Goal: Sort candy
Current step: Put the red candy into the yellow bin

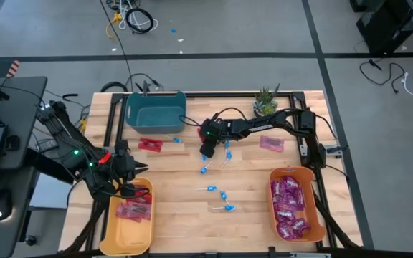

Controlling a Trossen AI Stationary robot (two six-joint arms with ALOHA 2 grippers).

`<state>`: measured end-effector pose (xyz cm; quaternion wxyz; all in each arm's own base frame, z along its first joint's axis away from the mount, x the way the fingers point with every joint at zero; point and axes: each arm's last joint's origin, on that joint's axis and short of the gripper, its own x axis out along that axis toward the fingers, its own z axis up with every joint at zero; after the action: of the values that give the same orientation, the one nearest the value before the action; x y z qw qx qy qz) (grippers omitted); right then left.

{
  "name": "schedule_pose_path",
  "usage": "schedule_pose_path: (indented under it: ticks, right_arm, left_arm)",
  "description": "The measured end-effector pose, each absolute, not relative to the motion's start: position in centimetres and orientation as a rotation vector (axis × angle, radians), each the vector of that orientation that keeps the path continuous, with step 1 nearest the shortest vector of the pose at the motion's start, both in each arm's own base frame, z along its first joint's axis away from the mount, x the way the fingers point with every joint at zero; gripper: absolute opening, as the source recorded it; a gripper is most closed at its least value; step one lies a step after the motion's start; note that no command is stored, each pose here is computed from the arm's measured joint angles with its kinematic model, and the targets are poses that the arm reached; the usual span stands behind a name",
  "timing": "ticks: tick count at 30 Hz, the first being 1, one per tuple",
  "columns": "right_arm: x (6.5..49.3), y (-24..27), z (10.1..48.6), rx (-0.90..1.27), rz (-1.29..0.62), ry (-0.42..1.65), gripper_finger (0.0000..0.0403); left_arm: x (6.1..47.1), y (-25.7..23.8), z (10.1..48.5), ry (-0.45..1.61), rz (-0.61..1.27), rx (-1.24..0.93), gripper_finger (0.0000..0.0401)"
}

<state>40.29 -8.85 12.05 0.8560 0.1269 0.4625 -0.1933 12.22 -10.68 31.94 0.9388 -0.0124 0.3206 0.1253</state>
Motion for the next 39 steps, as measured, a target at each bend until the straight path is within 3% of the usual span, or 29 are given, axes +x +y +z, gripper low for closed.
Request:
schedule_pose_path:
  ticks: [19,31,39]
  right_arm:
    - [40.6,-8.8,12.2,0.294,-0.365,0.937,0.0062]
    - [40.6,-8.5,14.2,0.304,-0.309,0.874,0.0042]
    - [41.1,-8.1,15.2,0.353,-0.171,0.807,0.0038]
  left_arm:
    - [12.3,-10.8,32.0,0.639,0.254,-0.041,0.0047]
    - [12.4,-10.8,32.1,0.626,0.258,-0.045,0.0047]
    - [12.5,-10.9,32.2,0.618,0.249,-0.026,0.0047]
